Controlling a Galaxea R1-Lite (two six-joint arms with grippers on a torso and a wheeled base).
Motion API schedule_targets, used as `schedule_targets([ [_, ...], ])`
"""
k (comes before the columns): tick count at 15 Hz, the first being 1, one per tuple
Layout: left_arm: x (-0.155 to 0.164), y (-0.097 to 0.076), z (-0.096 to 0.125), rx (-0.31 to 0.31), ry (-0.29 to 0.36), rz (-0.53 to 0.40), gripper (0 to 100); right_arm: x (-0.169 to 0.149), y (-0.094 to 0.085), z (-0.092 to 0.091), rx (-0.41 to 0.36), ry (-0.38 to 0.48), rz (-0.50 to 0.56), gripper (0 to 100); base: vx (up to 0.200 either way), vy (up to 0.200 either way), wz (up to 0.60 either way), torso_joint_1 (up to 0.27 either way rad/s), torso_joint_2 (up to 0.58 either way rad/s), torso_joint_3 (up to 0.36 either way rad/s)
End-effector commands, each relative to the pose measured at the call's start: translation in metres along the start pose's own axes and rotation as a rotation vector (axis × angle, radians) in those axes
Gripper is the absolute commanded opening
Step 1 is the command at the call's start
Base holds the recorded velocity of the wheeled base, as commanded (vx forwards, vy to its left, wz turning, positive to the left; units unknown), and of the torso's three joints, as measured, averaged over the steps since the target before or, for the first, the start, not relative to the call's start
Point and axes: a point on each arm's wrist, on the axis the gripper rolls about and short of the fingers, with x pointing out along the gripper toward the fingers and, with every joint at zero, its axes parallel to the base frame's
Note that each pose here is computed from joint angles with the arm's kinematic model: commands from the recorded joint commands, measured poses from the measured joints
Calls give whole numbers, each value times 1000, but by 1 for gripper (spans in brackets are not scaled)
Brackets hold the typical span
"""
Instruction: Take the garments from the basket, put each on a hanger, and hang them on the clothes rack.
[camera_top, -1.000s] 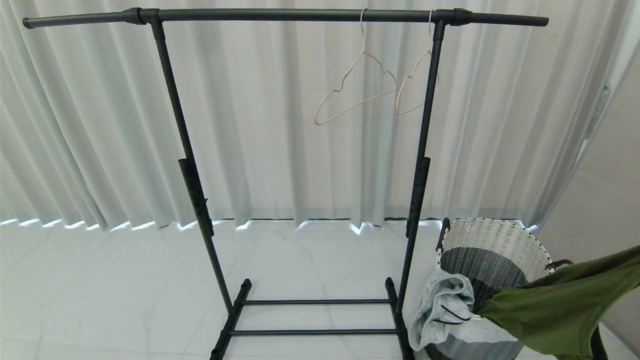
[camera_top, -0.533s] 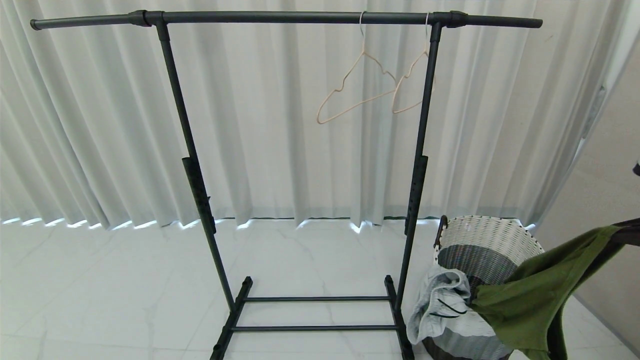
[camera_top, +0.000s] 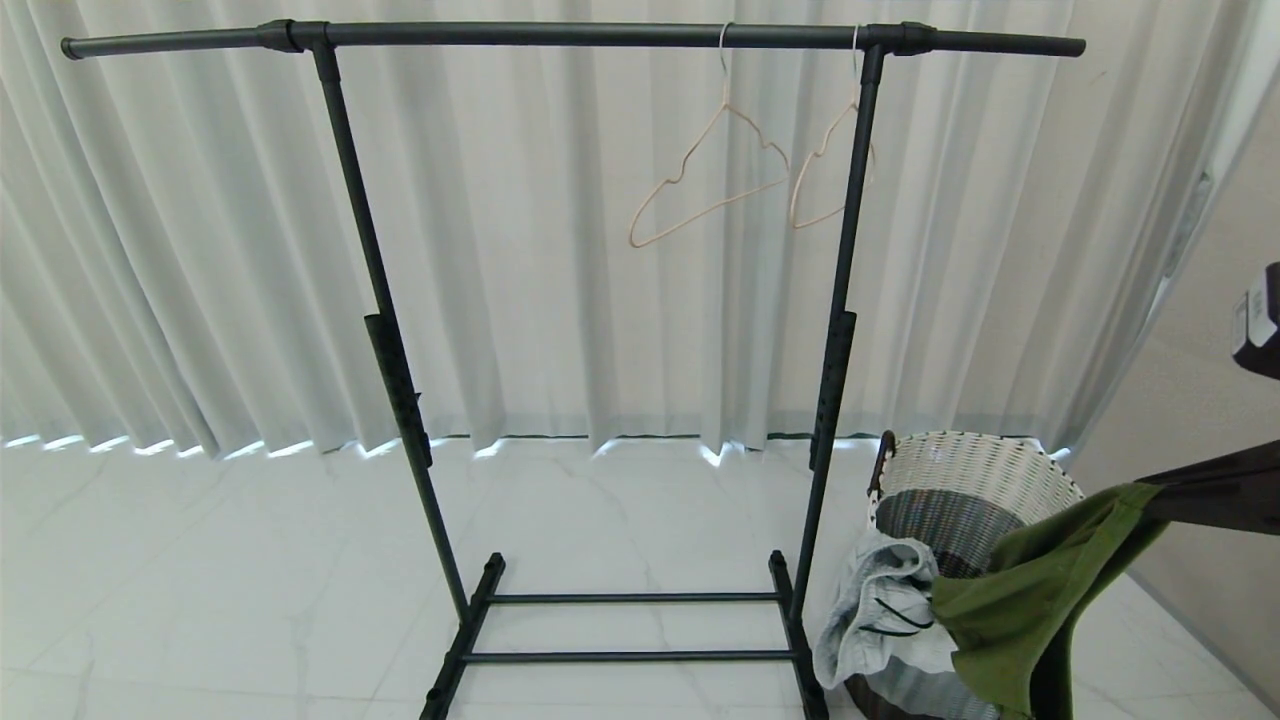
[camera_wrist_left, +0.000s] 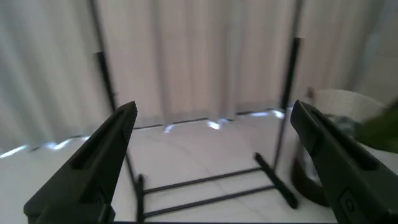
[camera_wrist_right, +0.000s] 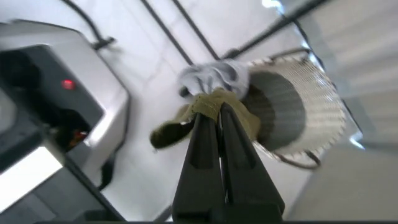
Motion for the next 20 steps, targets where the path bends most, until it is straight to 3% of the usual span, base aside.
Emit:
schedule_targets([
  [1, 54, 10, 52, -48, 130, -262, 100, 1, 0, 1, 4, -14, 26, 0, 0, 0, 0, 0, 0, 0],
  [4, 113, 12, 70, -94, 249, -464, 100, 2, 0, 5, 31, -79, 72, 0, 0, 0, 0, 0, 0, 0],
  [5, 149, 3, 76, -123, 318, -570, 100, 4, -2, 9, 46, -106, 73, 0, 0, 0, 0, 0, 0, 0],
  [8, 217, -33, 68, -145, 463, -713, 100, 5, -4, 13, 78, -145, 77, 0, 0, 0, 0, 0, 0, 0],
  [10, 251, -64, 58, -140, 507, -797, 100, 4, -3, 14, 76, -176, 122, 0, 0, 0, 0, 0, 0, 0],
  [13, 268, -115, 27, -162, 658, -881, 100, 7, -3, 15, 98, -211, 168, 0, 0, 0, 0, 0, 0, 0],
  [16, 279, -159, -7, -198, 752, -938, 100, 7, -2, 16, 112, -242, 193, 0, 0, 0, 0, 0, 0, 0],
  [18, 285, -197, -28, -270, 779, -969, 100, 3, -1, 18, 103, -264, 203, 0, 0, 0, 0, 0, 0, 0],
  [19, 287, -210, -33, -285, 771, -969, 100, 2, 0, 18, 104, -268, 205, 0, 0, 0, 0, 0, 0, 0],
  [20, 293, -235, -46, -311, 754, -936, 100, -3, 2, 17, 109, -279, 201, 0, 0, 0, 0, 0, 0, 0],
])
